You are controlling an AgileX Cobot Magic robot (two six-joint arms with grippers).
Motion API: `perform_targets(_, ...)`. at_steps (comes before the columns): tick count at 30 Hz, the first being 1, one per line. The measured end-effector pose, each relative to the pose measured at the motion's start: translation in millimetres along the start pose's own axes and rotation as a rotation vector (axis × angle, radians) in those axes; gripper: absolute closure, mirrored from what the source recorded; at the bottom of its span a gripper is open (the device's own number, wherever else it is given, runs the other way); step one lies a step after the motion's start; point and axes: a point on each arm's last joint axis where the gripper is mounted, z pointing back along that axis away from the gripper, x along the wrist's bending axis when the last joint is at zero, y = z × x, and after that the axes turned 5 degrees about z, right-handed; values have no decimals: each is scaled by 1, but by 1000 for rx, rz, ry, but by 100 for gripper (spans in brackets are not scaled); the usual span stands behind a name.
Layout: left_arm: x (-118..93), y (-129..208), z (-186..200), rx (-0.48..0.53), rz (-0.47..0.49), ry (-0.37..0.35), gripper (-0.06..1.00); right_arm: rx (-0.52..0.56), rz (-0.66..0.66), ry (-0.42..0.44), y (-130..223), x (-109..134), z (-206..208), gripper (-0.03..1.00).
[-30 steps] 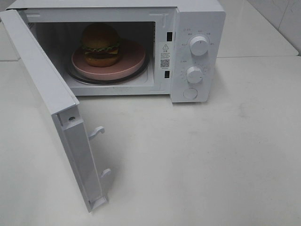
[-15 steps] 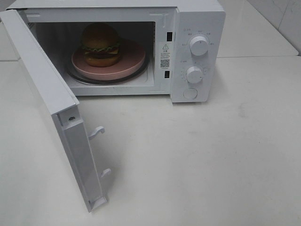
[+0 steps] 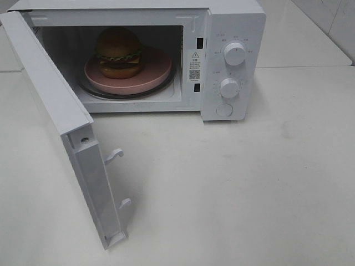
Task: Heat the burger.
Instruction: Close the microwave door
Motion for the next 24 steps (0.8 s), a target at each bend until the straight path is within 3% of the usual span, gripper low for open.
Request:
perform_targets(16, -3, -13, -3, -17, 20, 26, 1, 0, 0, 0, 0, 0, 0, 29)
perform_targets(19, -2, -18, -14, 47, 29, 17, 8, 0, 0, 0, 0, 0, 0, 29)
perform_targets(21, -1, -25, -29, 133, 42, 6, 26, 0, 0, 0, 0, 0, 0, 29)
perform_targets(23, -1, -26, -34, 155, 45, 4, 33, 0, 0, 0, 0, 0, 0, 29)
perform_targets(24, 0, -30, -41, 180, 51, -1, 46, 0, 0, 0, 0, 0, 0, 29)
